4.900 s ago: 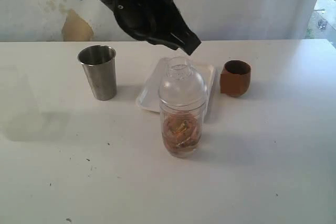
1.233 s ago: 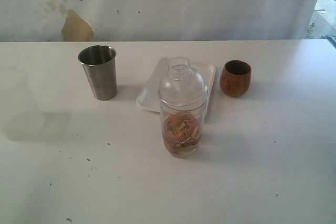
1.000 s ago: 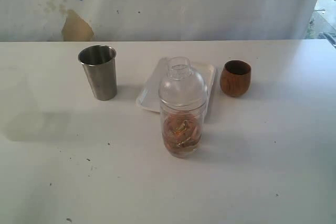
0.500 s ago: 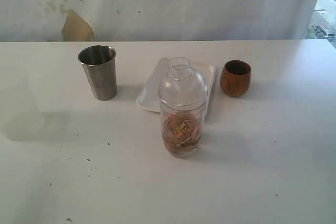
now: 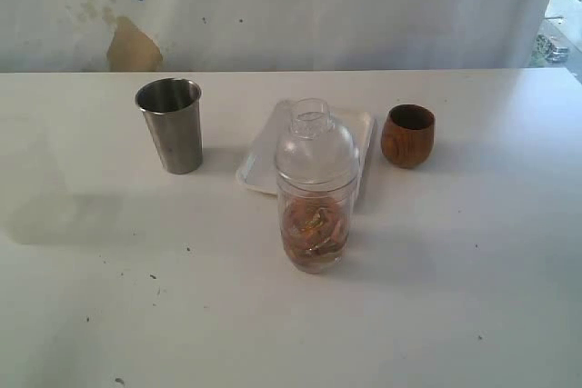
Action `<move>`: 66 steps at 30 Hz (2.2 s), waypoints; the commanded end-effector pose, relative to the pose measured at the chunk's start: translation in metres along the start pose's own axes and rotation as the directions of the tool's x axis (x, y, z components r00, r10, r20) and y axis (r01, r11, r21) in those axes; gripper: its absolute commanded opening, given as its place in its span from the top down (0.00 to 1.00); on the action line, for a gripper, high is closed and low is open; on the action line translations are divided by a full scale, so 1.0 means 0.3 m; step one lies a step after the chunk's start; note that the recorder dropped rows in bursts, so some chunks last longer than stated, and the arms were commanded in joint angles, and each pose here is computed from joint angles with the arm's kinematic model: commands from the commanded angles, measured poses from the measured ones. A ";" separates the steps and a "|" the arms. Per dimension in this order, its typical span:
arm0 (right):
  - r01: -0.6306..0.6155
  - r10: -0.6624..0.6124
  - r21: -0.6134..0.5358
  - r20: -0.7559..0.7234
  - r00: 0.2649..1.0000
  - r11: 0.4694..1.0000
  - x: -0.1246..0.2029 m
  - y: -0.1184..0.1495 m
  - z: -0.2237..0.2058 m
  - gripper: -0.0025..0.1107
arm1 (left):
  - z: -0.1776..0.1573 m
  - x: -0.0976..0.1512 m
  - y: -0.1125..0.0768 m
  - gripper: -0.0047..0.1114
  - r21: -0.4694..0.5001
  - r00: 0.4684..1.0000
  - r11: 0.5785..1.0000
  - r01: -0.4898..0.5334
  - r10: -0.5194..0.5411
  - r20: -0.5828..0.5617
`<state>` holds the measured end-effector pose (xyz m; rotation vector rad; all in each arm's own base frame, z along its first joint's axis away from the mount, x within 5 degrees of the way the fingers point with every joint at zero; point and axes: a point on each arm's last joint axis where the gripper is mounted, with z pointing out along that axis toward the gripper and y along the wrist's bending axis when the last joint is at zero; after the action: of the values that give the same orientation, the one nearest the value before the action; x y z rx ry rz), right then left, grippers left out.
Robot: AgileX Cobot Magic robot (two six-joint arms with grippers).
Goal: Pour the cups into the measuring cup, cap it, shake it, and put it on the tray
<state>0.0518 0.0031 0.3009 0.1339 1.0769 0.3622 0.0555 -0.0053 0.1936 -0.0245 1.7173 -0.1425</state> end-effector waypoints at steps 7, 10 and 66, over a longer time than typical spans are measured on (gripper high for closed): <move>0.234 -0.212 0.011 -0.379 0.901 0.972 -0.139 0.060 0.294 0.29 | 0.000 0.003 0.001 0.96 -0.004 1.000 1.000 -0.005 0.005 0.008; 0.308 -0.275 -0.014 -0.487 0.829 0.951 -0.145 0.062 0.384 0.29 | 0.000 0.003 0.001 0.96 -0.004 1.000 1.000 -0.005 0.005 0.008; 0.117 -0.530 -0.521 -0.793 0.301 0.845 0.531 0.291 0.740 0.34 | 0.000 0.003 0.001 0.96 -0.004 1.000 1.000 -0.005 0.005 0.008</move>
<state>0.2941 0.1554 0.2978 -0.7764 2.1209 0.2267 0.0555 -0.0053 0.1936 -0.0245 1.7173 -0.1425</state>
